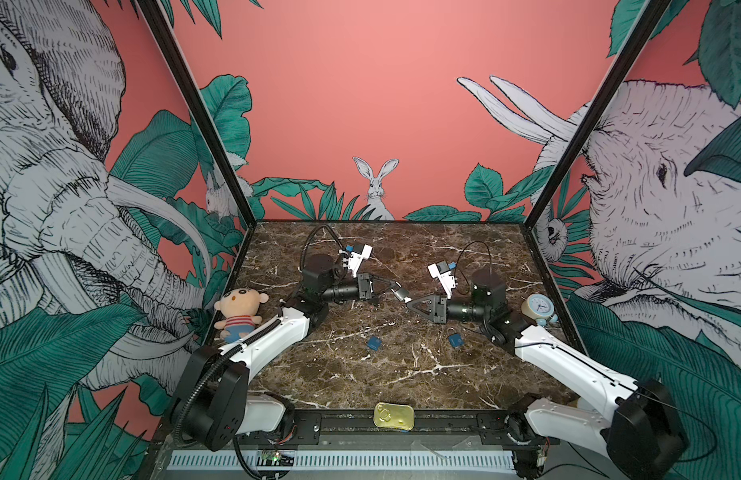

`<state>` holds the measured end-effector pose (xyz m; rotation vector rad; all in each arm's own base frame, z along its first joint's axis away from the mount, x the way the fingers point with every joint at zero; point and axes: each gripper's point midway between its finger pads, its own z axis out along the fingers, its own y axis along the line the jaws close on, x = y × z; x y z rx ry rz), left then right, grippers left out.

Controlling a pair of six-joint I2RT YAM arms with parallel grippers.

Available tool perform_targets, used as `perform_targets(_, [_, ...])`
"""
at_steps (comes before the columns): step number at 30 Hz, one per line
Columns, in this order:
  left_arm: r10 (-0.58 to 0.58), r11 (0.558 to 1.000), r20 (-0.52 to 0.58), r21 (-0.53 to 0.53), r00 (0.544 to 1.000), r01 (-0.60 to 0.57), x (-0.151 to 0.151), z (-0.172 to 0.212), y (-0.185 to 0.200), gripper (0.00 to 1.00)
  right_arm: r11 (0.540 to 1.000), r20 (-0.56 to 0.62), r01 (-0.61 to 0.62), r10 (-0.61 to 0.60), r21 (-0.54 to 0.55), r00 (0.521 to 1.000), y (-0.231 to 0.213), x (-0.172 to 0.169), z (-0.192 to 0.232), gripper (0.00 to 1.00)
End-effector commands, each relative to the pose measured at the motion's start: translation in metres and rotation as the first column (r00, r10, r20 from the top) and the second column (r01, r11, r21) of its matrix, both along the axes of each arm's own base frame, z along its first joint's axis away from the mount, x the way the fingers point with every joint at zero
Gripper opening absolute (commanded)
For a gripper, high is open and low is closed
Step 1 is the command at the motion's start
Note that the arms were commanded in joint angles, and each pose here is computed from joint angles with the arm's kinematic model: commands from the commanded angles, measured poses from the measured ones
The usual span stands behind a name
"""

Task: Lock with the key

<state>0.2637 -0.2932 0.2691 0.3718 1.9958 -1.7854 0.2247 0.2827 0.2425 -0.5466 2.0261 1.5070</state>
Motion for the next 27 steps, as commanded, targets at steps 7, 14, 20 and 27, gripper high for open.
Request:
perform_targets(7, [0.128, 0.987, 0.108, -0.113, 0.986, -0.116, 0.027, 0.053, 0.025, 0.00, 0.999, -0.053, -0.011, 0.009, -0.049, 0.999, -0.009, -0.014, -0.022, 0.00])
perform_targets(14, [0.135, 0.984, 0.109, -0.129, 0.985, -0.121, 0.027, 0.056, 0.029, 0.00, 0.999, -0.057, -0.014, 0.012, -0.043, 0.998, -0.009, -0.016, -0.022, 0.00])
perform_targets(20, [0.116, 0.991, 0.102, -0.084, 0.988, -0.107, 0.025, 0.044, 0.028, 0.00, 0.995, -0.043, 0.041, -0.045, -0.091, 0.998, -0.017, -0.011, -0.027, 0.00])
perform_targets(27, [0.066, 0.993, 0.063, 0.093, 0.996, -0.072, 0.018, -0.003, 0.017, 0.00, 0.952, -0.027, 0.219, -0.230, -0.213, 0.973, -0.046, 0.015, -0.046, 0.00])
